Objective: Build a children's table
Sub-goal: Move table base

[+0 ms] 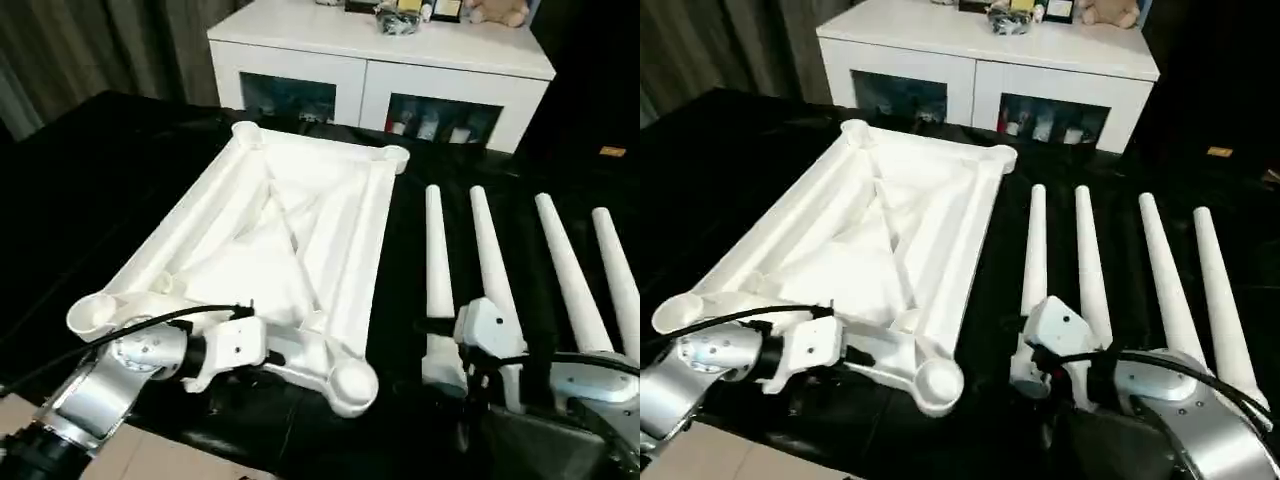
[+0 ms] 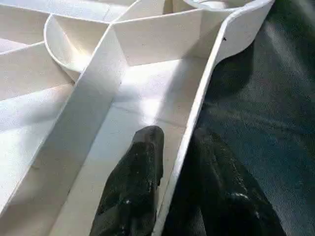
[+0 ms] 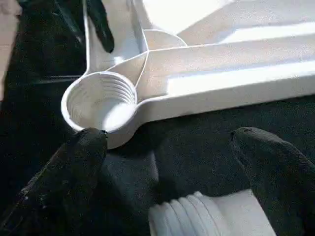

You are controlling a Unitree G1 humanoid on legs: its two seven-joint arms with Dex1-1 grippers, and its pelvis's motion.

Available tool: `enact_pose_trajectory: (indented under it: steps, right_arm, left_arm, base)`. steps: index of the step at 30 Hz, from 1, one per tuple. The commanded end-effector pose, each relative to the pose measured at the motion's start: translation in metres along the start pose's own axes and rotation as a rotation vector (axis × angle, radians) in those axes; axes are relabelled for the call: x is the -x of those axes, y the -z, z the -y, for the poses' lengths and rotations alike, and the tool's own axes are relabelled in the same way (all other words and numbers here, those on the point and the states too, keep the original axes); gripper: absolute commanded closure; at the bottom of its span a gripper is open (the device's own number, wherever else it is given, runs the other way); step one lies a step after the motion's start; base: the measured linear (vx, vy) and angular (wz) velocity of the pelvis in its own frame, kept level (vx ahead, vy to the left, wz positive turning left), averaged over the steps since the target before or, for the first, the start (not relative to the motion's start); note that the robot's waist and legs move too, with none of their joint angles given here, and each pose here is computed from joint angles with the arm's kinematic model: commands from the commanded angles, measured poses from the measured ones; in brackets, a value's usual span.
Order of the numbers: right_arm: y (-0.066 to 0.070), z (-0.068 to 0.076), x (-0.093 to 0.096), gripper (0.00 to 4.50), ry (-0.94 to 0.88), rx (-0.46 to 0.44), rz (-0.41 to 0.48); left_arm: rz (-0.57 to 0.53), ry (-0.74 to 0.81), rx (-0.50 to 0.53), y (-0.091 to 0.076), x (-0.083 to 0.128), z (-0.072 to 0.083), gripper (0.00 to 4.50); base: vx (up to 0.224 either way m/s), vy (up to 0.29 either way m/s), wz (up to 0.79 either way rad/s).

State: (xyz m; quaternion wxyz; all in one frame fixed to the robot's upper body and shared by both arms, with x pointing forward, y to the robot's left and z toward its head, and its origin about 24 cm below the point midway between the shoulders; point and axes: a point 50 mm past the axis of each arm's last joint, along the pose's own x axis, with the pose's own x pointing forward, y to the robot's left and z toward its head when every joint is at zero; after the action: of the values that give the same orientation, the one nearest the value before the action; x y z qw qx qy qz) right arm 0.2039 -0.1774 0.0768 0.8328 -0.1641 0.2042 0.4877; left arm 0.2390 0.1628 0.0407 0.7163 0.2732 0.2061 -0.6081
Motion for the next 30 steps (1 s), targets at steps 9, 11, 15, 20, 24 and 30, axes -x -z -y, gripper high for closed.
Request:
enact_pose_trajectory:
  steps: [9, 11, 15, 20, 24, 30]
  right_arm:
    - [-0.002, 0.016, -0.001, 0.0, 0.196, -0.003, 0.004]
    - [-0.002, 0.018, -0.002, 0.0, 0.215, -0.005, 0.007]
    - [-0.002, 0.023, -0.006, 0.0, 0.266, -0.017, -0.003]
    - [-0.001, 0.033, -0.007, 0.0, 0.37, -0.068, -0.02]
    - [-0.004, 0.042, -0.01, 0.0, 0.454, -0.135, -0.009]
    - [-0.007, 0.047, -0.013, 0.0, 0.495, -0.269, -0.031]
  left_arm:
    - [-0.007, -0.203, 0.092, -0.001, -0.008, -0.013, 3.73]
    - [-0.021, -0.218, 0.091, -0.001, -0.009, -0.015, 3.74]
    - [-0.051, -0.284, 0.121, 0.0, -0.013, -0.023, 3.75]
    - [-0.018, -0.293, 0.142, -0.009, -0.024, -0.022, 3.75]
    - [-0.024, -0.252, 0.15, -0.01, -0.032, -0.015, 3.75]
    - [-0.058, -0.25, 0.119, -0.003, -0.028, -0.012, 3.19]
  base:
    - [0.0, 0.0, 0.0]
    - [0.0, 0.0, 0.0]
    - [0.0, 0.0, 0.0]
    - [0.0, 0.0, 0.0]
    - [0.0, 0.0, 0.0]
    - [0.0, 0.0, 0.0]
